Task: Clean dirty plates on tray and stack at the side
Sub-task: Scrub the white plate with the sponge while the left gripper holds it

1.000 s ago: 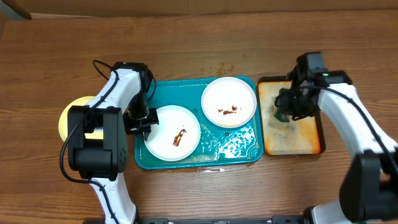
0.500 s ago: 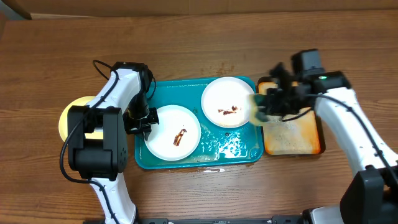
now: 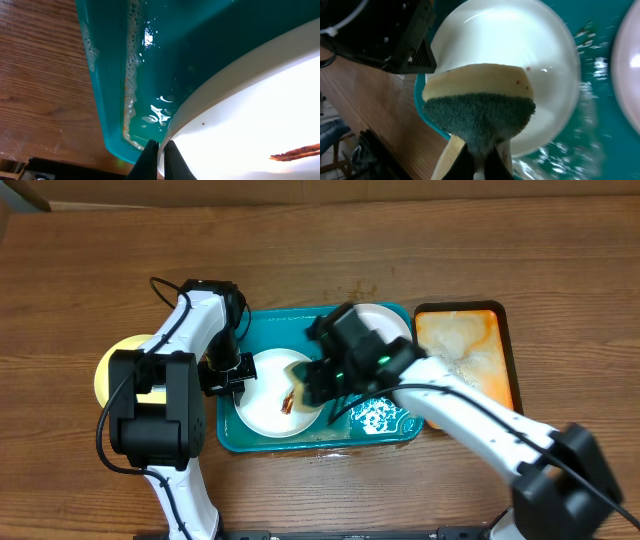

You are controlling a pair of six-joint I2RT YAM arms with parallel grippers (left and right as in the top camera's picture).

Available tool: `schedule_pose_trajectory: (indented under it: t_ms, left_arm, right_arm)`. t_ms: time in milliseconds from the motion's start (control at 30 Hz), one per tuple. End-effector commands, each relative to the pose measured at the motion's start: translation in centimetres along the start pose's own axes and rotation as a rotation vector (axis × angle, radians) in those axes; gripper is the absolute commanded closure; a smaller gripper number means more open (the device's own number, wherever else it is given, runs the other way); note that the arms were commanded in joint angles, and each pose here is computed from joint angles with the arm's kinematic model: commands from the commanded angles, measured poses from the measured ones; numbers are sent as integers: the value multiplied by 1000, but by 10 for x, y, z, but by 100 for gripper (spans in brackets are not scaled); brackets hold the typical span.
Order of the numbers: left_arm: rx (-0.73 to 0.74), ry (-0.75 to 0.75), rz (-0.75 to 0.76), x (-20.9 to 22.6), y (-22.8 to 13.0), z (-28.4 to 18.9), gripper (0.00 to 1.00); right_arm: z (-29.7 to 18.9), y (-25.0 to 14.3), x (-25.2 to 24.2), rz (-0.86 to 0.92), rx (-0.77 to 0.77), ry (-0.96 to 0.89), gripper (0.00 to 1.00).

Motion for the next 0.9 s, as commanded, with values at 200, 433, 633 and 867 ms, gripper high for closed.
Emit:
schedule_pose_trajectory:
  t_ms: [200,433,633,867]
  left_arm:
    - [-22,-7,-19,-1,-3,-5,96]
    - [-22,-7,-18,-1,-3,-5,96]
    - [-22,-7,-18,-1,-3,-5,96]
    - [-18,-6,-18,-1,-4,-5,96]
  right_arm:
    - [61,-3,7,121,-6,-7,96]
    - [86,-11,18,83,20,44,96]
    - [102,-16,1,98,31,-27,96]
    - [92,11,-47,145,-124,-252,96]
Point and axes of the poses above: each gripper's point midway between its finger pads, its own z axis out along the fingers, its own x axis along the line the jaws close on, y = z × x, the point moved 4 cm from there along -z, back along the fingers, and after that the axes turned 14 degrees about z, right-handed, at the moved point
